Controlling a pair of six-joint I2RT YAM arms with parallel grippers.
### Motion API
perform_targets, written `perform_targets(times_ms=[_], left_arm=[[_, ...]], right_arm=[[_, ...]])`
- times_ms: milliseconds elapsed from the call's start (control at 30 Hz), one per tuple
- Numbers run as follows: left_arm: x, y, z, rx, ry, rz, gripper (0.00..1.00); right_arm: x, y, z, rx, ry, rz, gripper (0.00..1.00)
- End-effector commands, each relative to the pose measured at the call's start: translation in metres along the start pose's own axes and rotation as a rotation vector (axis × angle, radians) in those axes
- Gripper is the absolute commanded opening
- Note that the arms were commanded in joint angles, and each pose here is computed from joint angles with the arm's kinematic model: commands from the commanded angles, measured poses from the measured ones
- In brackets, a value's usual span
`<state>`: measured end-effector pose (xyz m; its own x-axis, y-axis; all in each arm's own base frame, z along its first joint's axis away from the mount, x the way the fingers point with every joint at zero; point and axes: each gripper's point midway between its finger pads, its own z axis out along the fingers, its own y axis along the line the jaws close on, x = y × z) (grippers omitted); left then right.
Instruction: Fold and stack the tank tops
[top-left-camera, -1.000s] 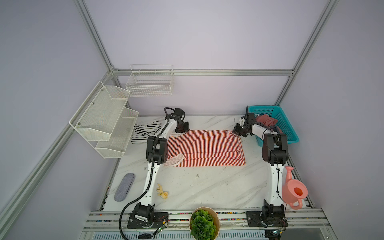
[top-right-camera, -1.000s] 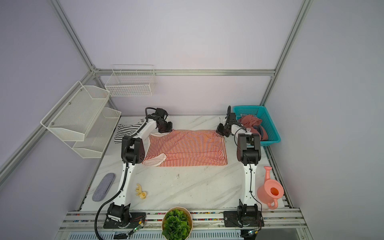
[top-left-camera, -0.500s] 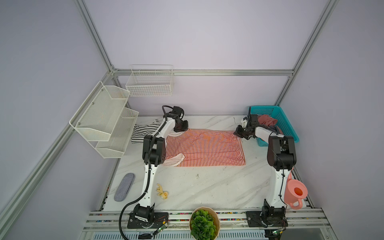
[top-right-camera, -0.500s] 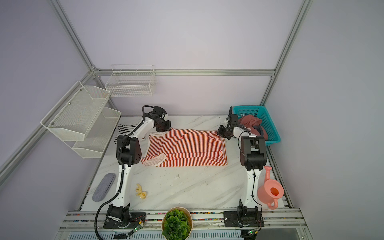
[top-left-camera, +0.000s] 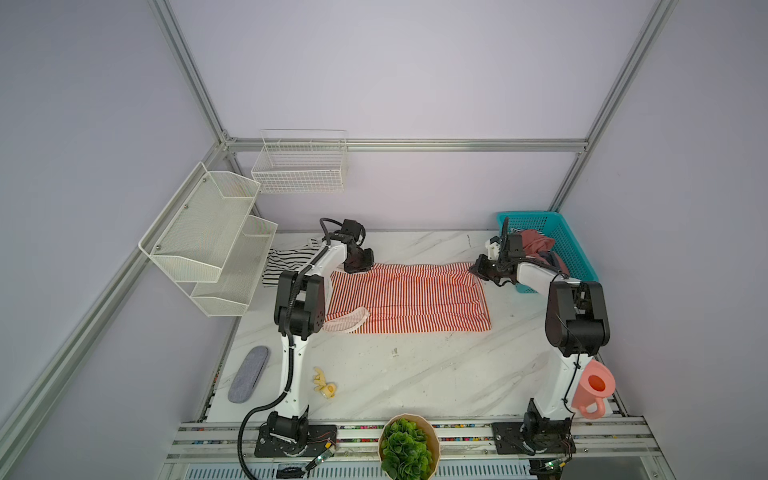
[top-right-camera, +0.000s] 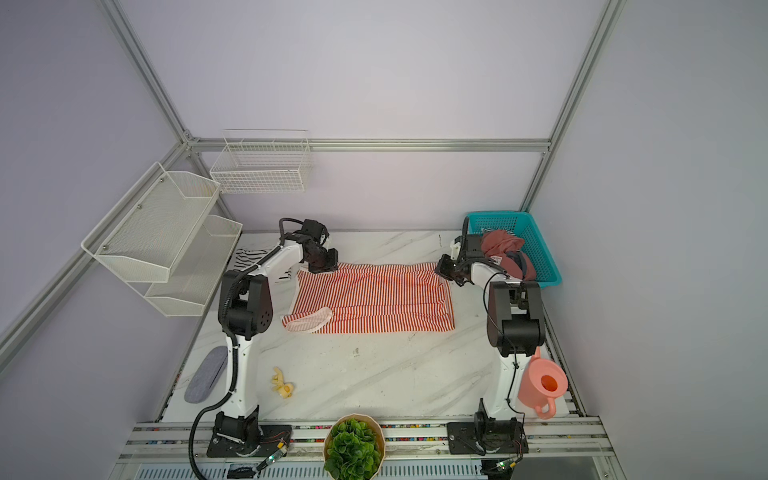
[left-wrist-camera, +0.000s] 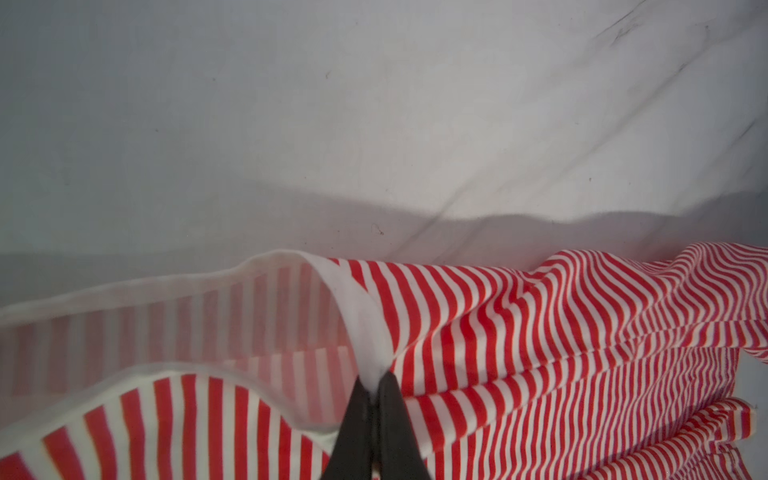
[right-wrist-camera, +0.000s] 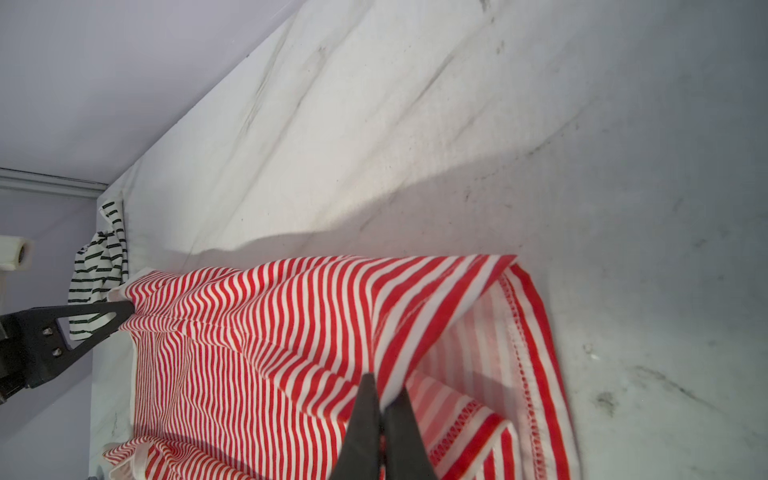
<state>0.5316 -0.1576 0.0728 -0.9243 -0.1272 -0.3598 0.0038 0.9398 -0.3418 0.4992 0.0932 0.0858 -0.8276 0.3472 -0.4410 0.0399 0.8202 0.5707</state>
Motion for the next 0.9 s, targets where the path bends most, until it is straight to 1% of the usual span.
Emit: perform_targets(times_ms=[0, 233, 533, 700, 867], left_arm=[[0.004, -0.010, -0.016, 0.028, -0.029, -0.002, 0.00], [0.044, -0.005, -0.012, 0.014, 0.023, -0.037, 0.00], [0.067, -0.005, -0.024, 0.008, 0.028, -0.061, 0.00], [0.083, -0.002, -0.026, -0.005, 0.047, -0.082, 0.00], [0.104, 0.007, -0.019, -0.024, 0.090, -0.108, 0.00]], right_arm=[[0.002, 0.001, -0.008, -0.016, -0.014, -0.026, 0.00], [0.021, -0.004, -0.018, 0.000, 0.003, -0.020, 0.00], [0.036, -0.004, -0.032, 0.010, 0.010, -0.015, 0.00], [0.053, -0.016, -0.030, 0.049, 0.054, 0.007, 0.00], [0.074, -0.034, -0.027, 0.106, 0.102, 0.036, 0.01]])
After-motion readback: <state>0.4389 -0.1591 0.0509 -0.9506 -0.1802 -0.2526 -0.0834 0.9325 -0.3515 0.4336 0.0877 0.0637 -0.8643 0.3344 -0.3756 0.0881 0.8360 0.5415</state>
